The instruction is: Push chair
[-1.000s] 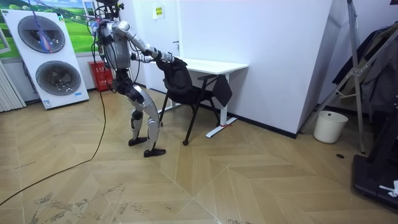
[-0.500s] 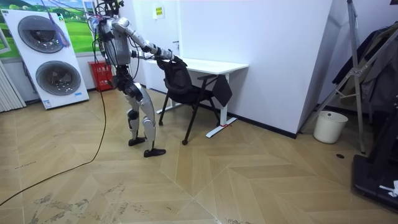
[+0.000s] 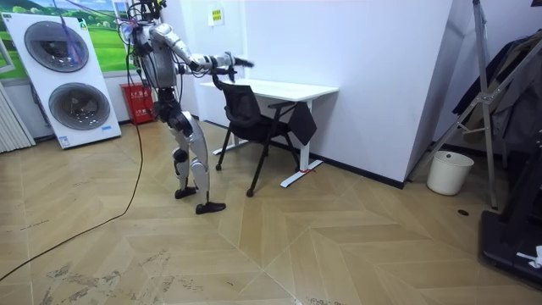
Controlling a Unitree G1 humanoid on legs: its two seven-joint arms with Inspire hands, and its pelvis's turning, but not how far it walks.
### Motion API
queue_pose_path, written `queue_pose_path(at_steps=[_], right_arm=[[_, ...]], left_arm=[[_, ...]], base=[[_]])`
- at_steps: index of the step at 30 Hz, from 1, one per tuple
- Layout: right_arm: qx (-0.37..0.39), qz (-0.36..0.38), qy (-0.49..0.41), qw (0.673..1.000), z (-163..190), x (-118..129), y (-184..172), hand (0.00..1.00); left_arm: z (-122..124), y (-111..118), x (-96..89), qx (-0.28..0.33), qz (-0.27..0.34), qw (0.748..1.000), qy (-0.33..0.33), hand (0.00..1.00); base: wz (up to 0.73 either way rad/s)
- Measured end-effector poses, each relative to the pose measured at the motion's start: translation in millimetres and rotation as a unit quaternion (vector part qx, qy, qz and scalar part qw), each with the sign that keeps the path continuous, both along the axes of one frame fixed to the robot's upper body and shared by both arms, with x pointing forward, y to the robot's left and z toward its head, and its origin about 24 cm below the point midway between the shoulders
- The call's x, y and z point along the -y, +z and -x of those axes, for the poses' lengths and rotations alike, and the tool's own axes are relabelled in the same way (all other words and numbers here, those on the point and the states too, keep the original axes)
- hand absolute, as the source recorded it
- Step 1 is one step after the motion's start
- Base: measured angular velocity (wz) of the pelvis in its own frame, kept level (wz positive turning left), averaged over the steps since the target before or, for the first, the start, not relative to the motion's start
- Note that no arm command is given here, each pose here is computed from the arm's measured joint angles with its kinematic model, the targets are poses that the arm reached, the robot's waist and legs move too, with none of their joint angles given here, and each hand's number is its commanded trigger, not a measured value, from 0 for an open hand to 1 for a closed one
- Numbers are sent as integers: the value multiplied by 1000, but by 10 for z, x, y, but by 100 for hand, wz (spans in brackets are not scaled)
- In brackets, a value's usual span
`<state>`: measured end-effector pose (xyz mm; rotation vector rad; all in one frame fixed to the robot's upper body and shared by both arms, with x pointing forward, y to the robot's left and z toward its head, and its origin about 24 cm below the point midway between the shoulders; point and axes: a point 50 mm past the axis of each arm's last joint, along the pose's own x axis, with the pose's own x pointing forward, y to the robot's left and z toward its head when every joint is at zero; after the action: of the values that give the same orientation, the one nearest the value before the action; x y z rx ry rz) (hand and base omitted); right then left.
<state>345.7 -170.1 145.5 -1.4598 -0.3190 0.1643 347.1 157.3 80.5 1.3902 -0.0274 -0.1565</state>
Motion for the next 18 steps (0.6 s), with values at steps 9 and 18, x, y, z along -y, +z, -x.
queue_pose_path(at_steps=[9,18], right_arm=[[307,-139,-114,935,555,880,839,0],[401,-224,-231,858,1123,1659,824,0]], left_arm=[[429,1303,-719,360,74,929,44,0],[1048,922,-1552,413,105,882,202,0]], base=[[-4],[-12]])
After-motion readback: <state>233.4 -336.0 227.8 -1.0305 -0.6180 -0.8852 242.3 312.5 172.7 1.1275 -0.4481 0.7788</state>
